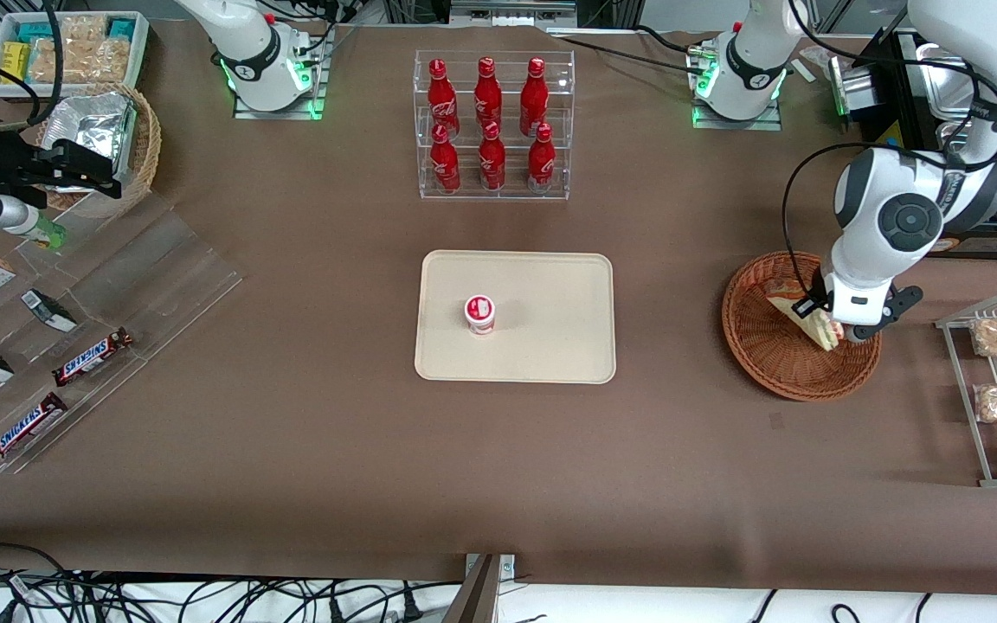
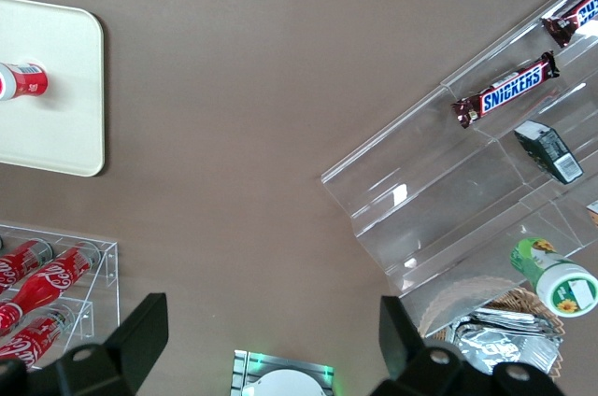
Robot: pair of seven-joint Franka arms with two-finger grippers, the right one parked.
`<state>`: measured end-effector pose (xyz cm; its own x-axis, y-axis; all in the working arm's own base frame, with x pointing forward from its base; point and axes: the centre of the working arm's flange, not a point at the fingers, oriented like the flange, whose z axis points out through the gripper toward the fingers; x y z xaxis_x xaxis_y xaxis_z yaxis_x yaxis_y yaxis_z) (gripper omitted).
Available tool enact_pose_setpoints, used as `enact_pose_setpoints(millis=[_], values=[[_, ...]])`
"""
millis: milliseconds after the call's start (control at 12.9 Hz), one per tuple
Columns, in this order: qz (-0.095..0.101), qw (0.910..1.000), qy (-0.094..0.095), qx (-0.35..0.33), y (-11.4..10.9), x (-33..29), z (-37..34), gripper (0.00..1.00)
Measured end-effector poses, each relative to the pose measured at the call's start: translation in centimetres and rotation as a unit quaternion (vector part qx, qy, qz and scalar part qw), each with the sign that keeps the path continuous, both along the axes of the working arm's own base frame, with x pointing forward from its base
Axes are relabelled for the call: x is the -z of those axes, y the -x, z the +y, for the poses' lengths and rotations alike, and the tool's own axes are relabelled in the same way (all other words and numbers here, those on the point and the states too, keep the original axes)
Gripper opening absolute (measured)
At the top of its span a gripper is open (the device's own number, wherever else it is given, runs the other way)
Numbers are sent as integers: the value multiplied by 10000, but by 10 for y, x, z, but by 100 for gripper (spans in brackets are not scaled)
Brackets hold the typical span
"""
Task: Place sandwich from basket to tray
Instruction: 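Lift the sandwich up out of the basket with the left gripper, then carry the sandwich over the cream tray beside the red cup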
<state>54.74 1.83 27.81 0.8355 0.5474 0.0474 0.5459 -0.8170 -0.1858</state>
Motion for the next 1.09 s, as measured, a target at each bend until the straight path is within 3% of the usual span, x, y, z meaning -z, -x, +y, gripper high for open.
enact_pose_setpoints(millis=[233,465,543,775,1085], values=[[136,9989,-41,445,-12,-53,-2,18],[523,9922,226,1109,-23,-108,-27,18],[573,9892,357,1301,-27,-126,-41,18],[534,9792,513,1887,-29,-156,-102,18],[480,9555,614,2845,-5,-167,-212,18]])
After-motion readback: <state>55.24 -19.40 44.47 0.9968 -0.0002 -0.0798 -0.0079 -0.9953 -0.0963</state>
